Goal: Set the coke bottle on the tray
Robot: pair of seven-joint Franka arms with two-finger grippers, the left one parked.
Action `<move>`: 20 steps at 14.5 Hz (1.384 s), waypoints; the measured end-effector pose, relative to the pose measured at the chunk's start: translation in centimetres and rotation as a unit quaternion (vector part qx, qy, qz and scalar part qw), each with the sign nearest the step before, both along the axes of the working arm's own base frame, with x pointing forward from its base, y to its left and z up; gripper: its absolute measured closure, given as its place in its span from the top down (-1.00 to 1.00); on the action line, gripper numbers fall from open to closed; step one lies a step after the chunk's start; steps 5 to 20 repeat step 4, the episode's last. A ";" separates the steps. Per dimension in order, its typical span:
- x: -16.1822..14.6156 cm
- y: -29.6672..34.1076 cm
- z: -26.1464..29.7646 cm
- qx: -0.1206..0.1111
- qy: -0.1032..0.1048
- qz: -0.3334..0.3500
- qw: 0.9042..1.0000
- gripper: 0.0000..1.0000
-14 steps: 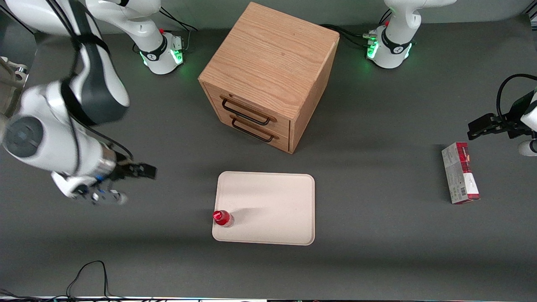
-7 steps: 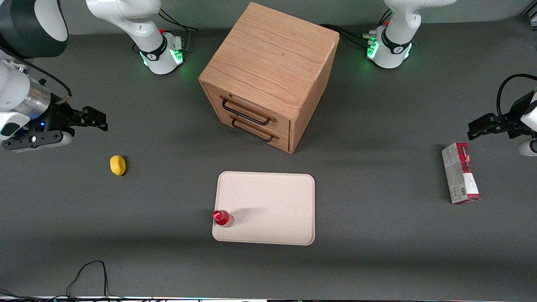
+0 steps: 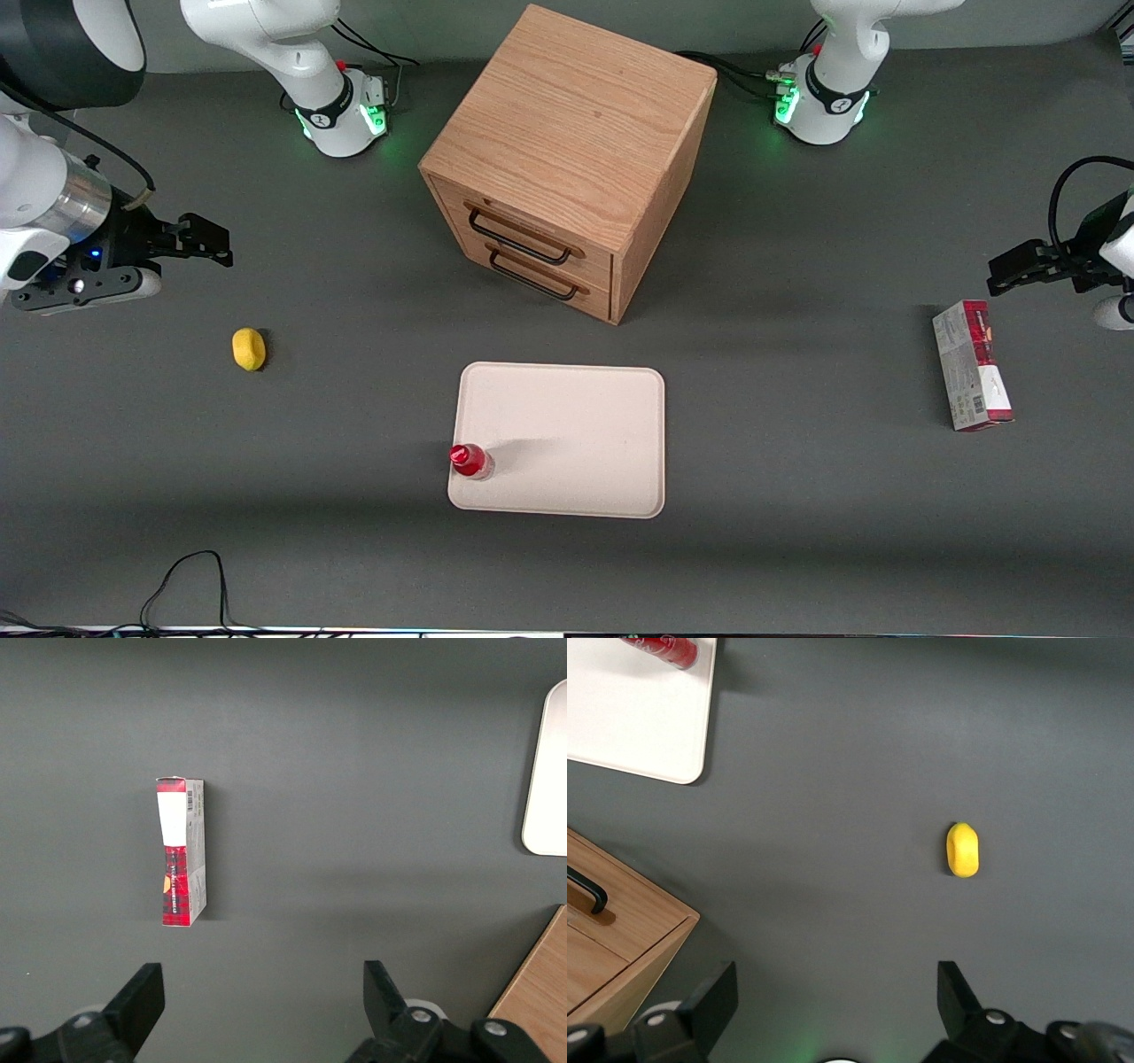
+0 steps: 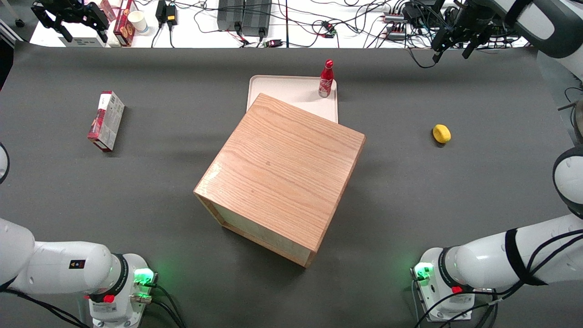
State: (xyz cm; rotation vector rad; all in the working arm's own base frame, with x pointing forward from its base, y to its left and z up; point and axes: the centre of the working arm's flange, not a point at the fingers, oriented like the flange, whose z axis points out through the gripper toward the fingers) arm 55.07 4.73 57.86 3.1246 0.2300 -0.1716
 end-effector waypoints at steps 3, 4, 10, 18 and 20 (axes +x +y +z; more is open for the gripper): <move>-0.1 0.2 0.5 0.000 0.002 0.002 1.000 1.00; -0.2 0.4 0.8 0.000 0.001 0.004 1.000 1.00; -0.2 0.4 0.8 0.000 0.001 0.004 1.000 1.00; -0.2 0.4 0.8 0.000 0.001 0.004 1.000 1.00; -0.2 0.4 0.8 0.000 0.001 0.004 1.000 1.00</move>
